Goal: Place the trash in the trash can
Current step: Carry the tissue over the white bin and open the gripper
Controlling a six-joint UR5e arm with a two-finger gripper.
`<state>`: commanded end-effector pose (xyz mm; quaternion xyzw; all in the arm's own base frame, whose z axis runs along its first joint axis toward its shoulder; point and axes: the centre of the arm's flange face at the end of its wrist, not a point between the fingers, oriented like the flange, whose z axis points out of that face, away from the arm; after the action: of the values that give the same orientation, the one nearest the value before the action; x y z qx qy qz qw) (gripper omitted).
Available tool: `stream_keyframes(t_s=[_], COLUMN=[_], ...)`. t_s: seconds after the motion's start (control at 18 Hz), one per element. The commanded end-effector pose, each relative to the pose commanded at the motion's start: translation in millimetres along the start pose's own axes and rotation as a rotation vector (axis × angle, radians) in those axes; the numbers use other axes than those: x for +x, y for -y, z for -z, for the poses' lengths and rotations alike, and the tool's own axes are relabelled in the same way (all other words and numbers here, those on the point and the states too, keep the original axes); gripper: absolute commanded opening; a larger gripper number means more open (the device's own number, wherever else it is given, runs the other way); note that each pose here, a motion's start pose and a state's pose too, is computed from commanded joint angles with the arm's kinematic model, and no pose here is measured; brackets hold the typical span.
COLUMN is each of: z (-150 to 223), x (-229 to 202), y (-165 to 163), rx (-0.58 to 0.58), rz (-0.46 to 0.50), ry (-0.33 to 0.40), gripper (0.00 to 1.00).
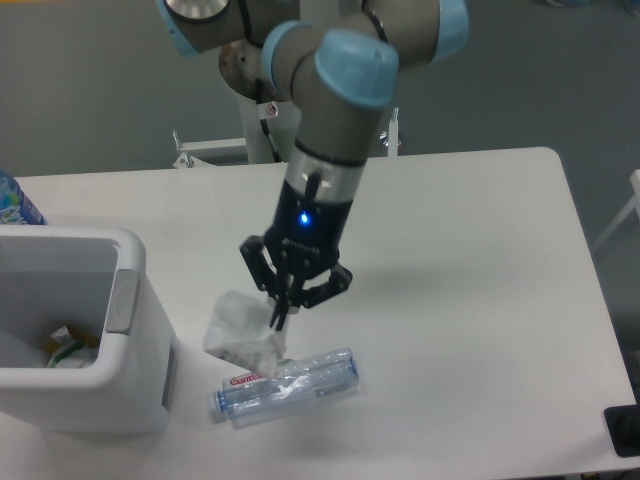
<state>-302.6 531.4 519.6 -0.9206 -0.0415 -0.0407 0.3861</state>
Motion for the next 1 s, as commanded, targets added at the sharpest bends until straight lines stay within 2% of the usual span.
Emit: stream_keyframes(t_s=[0.17,0.33,0.78,0.83,0.89,0.94,1.0], z=[21.8,25.2,-12.6,-16.1,-19.2,-21.8,-25.5], x=[30.1,68.5,147.9,153.1,155.8,158.5,158.8], y=[14.0,22.2,22.3,20.1,19.4,19.2,18.8], rx=[0.051,0.059,0.011,0.007,0.004,0.001,0.000], rz=[-0.010,-0.033,-0.098,-0.104,-0.108,-0.117,-0.120], ry=[-0.030,-0.061,-0.171,-0.180,-0.186,-0.191,-0.194], gripper=[0.00,0.00,0.00,0.06,0.21,0.41,0.77])
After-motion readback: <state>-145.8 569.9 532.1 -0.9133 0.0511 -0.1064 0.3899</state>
